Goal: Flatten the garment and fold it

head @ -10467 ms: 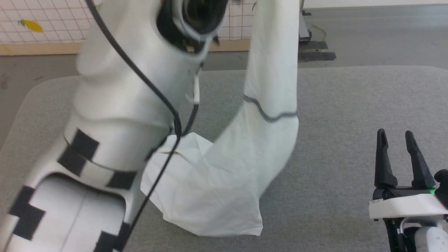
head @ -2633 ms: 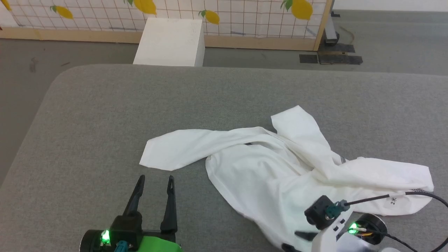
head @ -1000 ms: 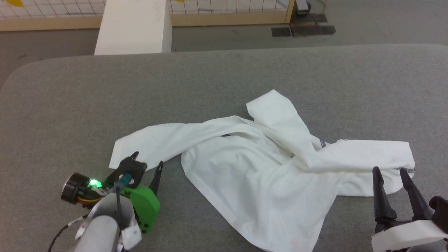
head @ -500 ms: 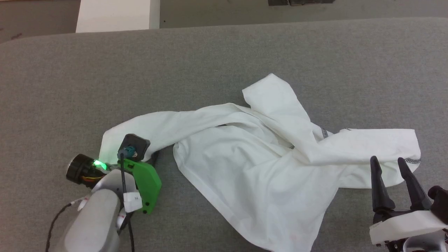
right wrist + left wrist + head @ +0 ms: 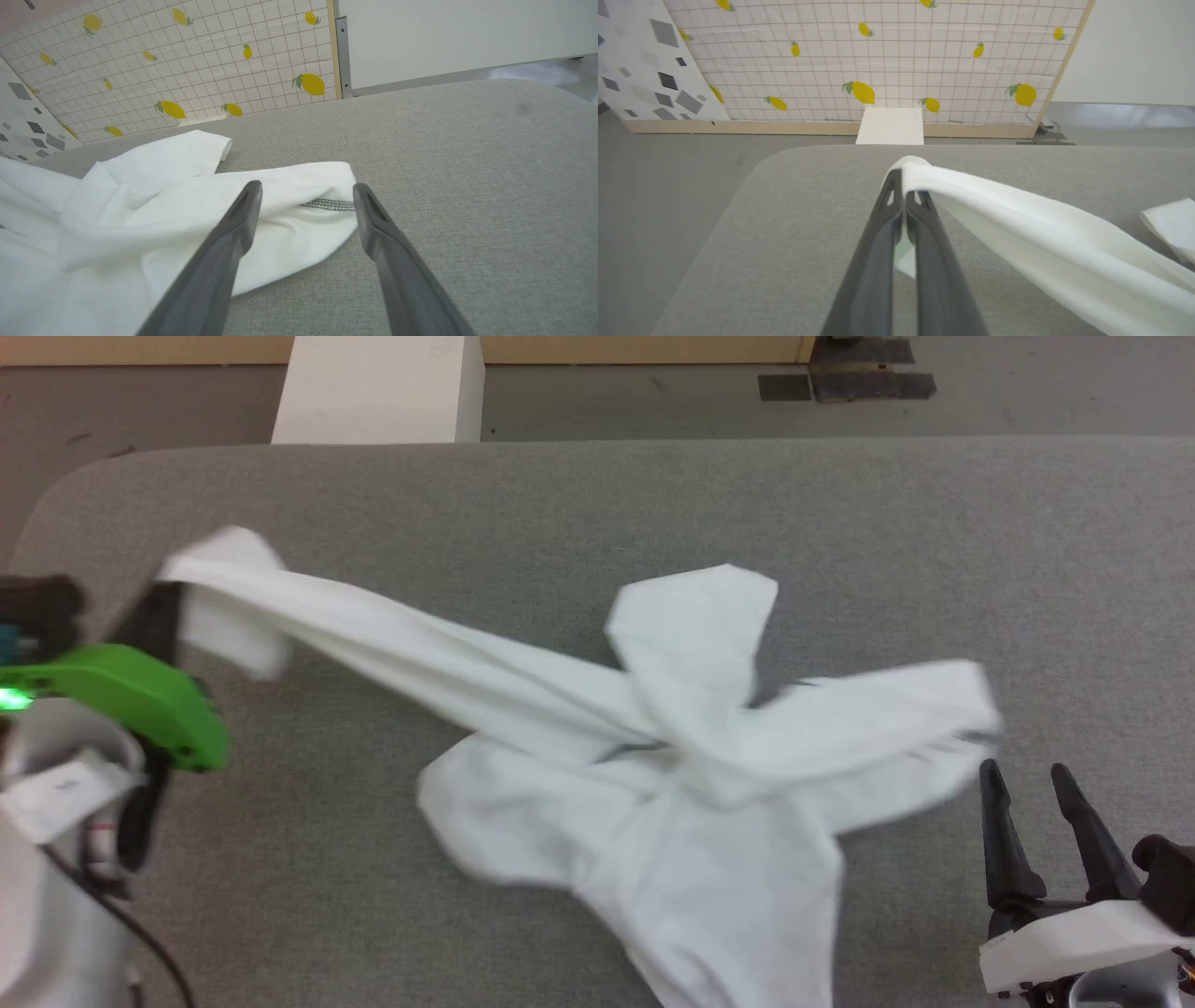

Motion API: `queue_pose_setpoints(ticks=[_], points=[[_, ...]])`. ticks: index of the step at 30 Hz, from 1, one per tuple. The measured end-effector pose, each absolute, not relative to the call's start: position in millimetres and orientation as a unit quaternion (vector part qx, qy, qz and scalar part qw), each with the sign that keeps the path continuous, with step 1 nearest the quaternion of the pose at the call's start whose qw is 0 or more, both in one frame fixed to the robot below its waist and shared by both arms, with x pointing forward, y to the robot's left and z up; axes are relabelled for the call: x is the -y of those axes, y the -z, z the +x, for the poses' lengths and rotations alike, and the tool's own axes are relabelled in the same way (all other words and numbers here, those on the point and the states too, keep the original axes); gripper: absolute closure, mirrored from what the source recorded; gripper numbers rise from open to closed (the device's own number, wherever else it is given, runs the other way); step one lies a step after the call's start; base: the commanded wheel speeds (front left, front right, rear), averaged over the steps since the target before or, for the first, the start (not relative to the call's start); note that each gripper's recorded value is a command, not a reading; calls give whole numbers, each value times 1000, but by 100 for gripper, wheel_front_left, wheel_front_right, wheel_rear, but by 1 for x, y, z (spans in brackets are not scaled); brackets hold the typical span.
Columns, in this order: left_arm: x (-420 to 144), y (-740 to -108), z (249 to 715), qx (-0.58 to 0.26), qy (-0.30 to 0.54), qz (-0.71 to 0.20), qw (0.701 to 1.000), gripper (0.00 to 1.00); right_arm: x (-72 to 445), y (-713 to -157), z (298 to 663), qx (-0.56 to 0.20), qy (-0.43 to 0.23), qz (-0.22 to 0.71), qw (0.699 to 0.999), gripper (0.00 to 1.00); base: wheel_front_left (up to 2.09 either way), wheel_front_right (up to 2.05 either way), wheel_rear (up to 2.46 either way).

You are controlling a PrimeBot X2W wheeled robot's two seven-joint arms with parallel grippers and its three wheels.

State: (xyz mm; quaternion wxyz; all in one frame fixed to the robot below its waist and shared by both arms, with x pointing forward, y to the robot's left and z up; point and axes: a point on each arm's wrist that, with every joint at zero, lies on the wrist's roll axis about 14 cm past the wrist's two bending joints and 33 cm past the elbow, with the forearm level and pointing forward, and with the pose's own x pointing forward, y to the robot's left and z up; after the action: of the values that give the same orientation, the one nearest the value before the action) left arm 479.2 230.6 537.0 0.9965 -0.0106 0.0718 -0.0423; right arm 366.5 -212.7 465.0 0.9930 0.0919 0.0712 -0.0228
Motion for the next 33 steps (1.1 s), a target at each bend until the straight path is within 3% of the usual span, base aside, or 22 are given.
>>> queue_pose_setpoints(ticks=[6, 7, 9, 17, 26, 33], points=[[-293, -533, 458, -91, -58, 17, 994, 100, 213, -462, 365, -76, 24, 95, 992, 0, 0, 0, 0], [-292, -525, 454, -100, -59, 14, 993, 81, 213, -461, 365, -77, 24, 95, 992, 0, 0, 0, 0], [-288, -511, 448, -110, -63, -2, 992, 0, 212, -459, 365, -80, 23, 95, 992, 0, 0, 0, 0], [-266, -495, 437, -97, -58, -39, 993, 0, 206, -458, 365, -87, 12, 94, 992, 0, 0, 0, 0], [-248, -588, 412, 124, -58, -28, 990, 0, 196, -463, 360, -85, -4, 96, 992, 0, 0, 0, 0], [-219, -559, 359, 111, -60, -12, 992, 0, 188, -464, 363, -84, -17, 98, 992, 0, 0, 0, 0]])
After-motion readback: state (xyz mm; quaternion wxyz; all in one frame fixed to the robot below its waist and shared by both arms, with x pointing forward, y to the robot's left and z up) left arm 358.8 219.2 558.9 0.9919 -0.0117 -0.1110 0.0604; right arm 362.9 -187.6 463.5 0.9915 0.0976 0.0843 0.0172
